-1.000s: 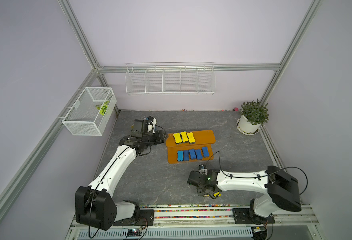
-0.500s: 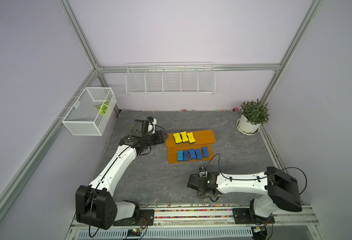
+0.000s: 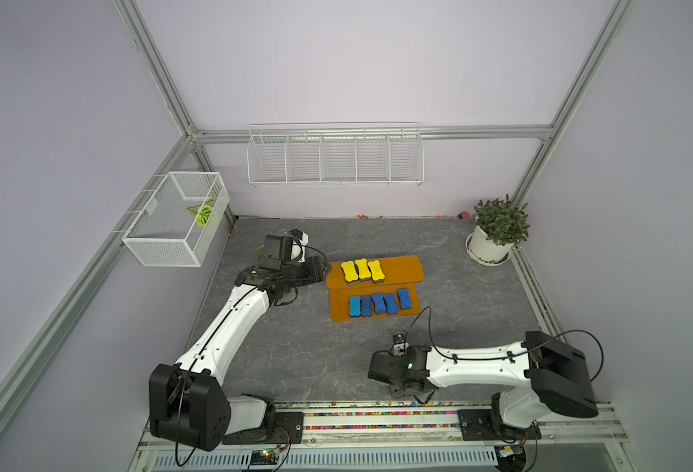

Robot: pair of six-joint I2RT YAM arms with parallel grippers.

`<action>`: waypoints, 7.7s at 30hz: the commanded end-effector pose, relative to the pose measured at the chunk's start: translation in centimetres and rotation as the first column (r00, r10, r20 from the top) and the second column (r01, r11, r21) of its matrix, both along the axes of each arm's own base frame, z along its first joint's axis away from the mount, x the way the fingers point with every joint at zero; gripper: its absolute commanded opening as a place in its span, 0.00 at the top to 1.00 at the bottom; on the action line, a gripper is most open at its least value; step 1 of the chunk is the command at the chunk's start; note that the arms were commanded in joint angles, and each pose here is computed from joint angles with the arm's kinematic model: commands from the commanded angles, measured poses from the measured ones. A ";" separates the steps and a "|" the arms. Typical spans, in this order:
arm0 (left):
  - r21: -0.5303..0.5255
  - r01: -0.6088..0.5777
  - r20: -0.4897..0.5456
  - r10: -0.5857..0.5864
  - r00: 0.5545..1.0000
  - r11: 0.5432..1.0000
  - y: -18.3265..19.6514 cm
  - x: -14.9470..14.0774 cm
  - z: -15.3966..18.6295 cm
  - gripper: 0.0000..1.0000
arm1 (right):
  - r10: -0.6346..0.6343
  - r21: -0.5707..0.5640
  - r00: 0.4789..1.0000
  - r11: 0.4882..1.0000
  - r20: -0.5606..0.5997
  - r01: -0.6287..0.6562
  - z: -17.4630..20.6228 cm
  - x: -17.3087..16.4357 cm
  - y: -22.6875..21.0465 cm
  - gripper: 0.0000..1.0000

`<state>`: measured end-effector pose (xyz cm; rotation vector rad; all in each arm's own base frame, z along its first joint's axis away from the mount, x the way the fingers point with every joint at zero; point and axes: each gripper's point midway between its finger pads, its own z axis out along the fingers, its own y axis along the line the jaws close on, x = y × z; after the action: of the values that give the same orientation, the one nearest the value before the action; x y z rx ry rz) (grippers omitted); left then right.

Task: Remove the whiteboard erasers from the shelf
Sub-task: Place the whiteboard eraser at the center of the board, then adjust the whiteboard eraser at the center of the board, then pick up the whiteboard eraser from the shelf, then place the whiteboard eraser at the center of the board.

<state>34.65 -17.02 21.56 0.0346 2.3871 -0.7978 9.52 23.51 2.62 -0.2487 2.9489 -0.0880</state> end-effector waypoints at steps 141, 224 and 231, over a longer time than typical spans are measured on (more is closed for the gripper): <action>0.085 0.016 -0.109 -0.007 0.994 0.996 -0.1 1.0 -4.0 0.45 | 0.231 0.145 0.923 0.947 0.308 -0.286 15.2 29.0 5.9 0.39; 0.021 0.037 -0.032 -0.037 0.999 0.999 0.2 -2.6 -1.1 0.42 | 0.155 0.153 0.987 0.977 -0.027 -0.149 3.1 2.6 6.4 0.50; 0.024 0.037 -0.038 -0.036 0.999 0.999 0.3 -2.6 -1.3 0.42 | 0.361 0.072 0.933 0.930 0.013 -0.361 4.1 3.1 5.4 0.38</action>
<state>32.23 -16.64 20.69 0.0565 2.4321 -0.7947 12.51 29.98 6.22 -0.5993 2.8937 0.1568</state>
